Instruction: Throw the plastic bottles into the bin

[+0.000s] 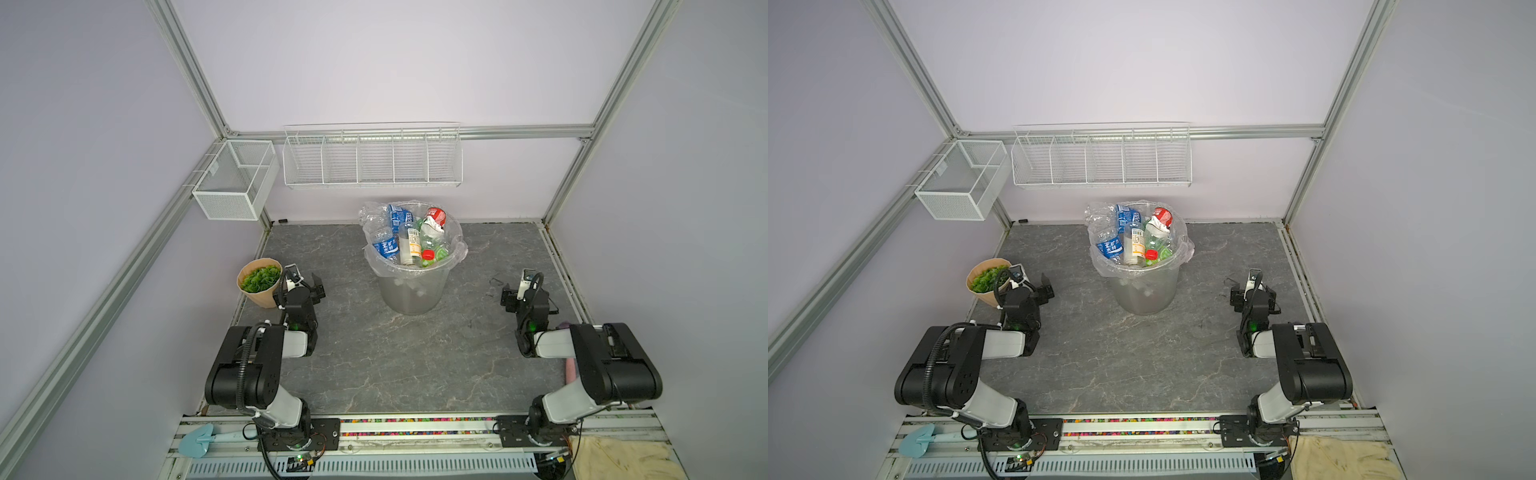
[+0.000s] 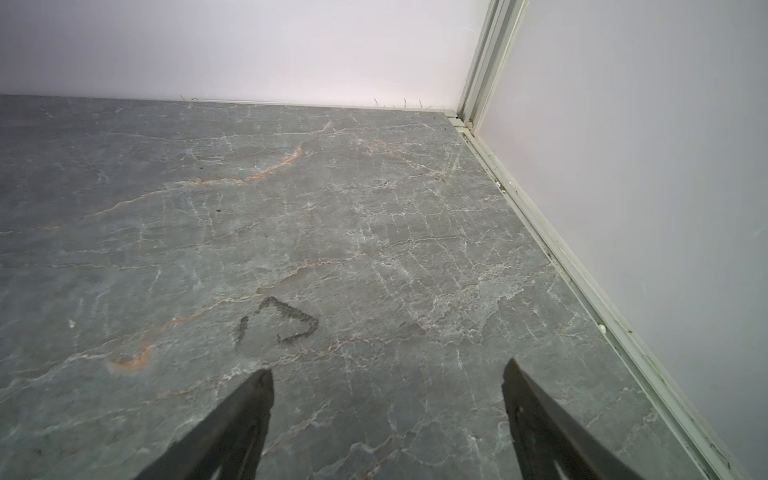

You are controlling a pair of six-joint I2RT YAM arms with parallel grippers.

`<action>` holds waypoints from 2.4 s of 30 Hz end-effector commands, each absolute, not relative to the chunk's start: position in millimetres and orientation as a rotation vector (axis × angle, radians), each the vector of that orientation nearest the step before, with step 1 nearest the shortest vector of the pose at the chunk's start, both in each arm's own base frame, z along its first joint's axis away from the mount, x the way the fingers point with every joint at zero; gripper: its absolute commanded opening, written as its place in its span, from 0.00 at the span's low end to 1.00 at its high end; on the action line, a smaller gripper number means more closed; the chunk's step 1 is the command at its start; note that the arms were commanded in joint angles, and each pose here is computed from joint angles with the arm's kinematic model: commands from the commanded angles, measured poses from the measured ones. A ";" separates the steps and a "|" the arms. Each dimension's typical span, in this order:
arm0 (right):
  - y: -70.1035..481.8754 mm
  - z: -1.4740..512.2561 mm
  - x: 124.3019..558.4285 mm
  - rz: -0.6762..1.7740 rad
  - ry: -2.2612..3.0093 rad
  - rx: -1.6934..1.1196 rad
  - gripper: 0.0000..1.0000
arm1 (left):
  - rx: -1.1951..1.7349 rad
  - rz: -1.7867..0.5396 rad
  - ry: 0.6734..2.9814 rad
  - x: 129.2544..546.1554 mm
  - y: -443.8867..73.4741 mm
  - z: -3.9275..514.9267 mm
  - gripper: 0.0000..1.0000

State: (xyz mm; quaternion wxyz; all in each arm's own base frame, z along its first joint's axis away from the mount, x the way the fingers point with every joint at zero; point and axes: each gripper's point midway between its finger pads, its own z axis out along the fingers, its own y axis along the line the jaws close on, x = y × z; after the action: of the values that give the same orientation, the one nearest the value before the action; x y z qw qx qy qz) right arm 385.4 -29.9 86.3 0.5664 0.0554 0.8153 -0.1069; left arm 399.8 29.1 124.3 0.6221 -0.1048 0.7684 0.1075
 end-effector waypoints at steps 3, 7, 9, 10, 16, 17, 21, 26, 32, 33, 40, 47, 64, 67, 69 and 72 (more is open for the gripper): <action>-27.8 96.9 388.8 -0.223 1.886 0.139 0.89 | -0.235 0.216 1.792 399.3 25.6 118.6 0.98; -27.5 96.7 389.1 -0.223 1.887 0.138 0.89 | -0.236 0.203 1.768 394.2 25.1 120.3 0.99; -28.0 96.4 389.1 -0.223 1.888 0.139 0.89 | -0.236 0.199 1.739 389.3 25.5 122.5 0.99; -27.6 95.9 389.3 -0.222 1.890 0.138 0.89 | -0.224 0.192 1.741 389.3 23.6 122.3 0.99; 4.7 94.1 394.4 -0.039 1.909 -0.065 0.89 | -0.041 0.080 1.816 402.4 -4.2 117.3 0.99; 4.3 92.9 394.3 -0.037 1.918 -0.064 0.89 | -0.041 0.077 1.816 402.4 -4.3 116.5 0.99; -0.1 93.0 395.8 -0.049 1.922 -0.035 0.89 | -0.100 0.093 1.835 405.7 6.0 115.1 0.99; -0.7 93.2 395.6 -0.049 1.922 -0.032 0.89 | -0.109 0.095 1.835 405.9 8.2 115.0 0.99; -0.7 92.8 395.5 -0.048 1.924 -0.031 0.89 | -0.105 0.096 1.826 405.2 8.0 115.5 0.99; -1.2 93.2 395.7 -0.049 1.922 -0.030 0.89 | -0.106 0.097 1.825 405.1 8.2 115.5 0.99; -1.3 93.0 395.6 -0.048 1.923 -0.030 0.89 | -0.106 0.095 1.825 405.3 7.9 115.7 0.99; -1.6 93.5 395.6 -0.049 1.921 -0.029 0.89 | -0.106 0.095 1.826 405.0 7.9 115.3 0.99; -1.4 92.7 395.5 -0.048 1.924 -0.030 0.89 | -0.106 0.096 1.825 405.2 7.9 115.6 0.99; -1.5 93.8 395.8 -0.048 1.920 -0.029 0.89 | -0.107 0.095 1.826 405.2 8.1 115.5 0.99; -1.4 93.1 395.5 -0.048 1.922 -0.030 0.89 | -0.105 0.096 1.825 405.3 7.9 115.6 0.99; -1.2 93.4 395.6 -0.049 1.921 -0.030 0.89 | -0.107 0.095 1.825 405.2 8.0 115.6 0.99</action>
State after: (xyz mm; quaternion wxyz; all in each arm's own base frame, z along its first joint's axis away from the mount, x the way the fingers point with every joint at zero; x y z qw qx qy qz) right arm 392.1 -1.5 82.6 0.5613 -0.0094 0.8272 -0.0233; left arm 400.6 7.9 105.7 0.5979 -0.0448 0.7991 0.0453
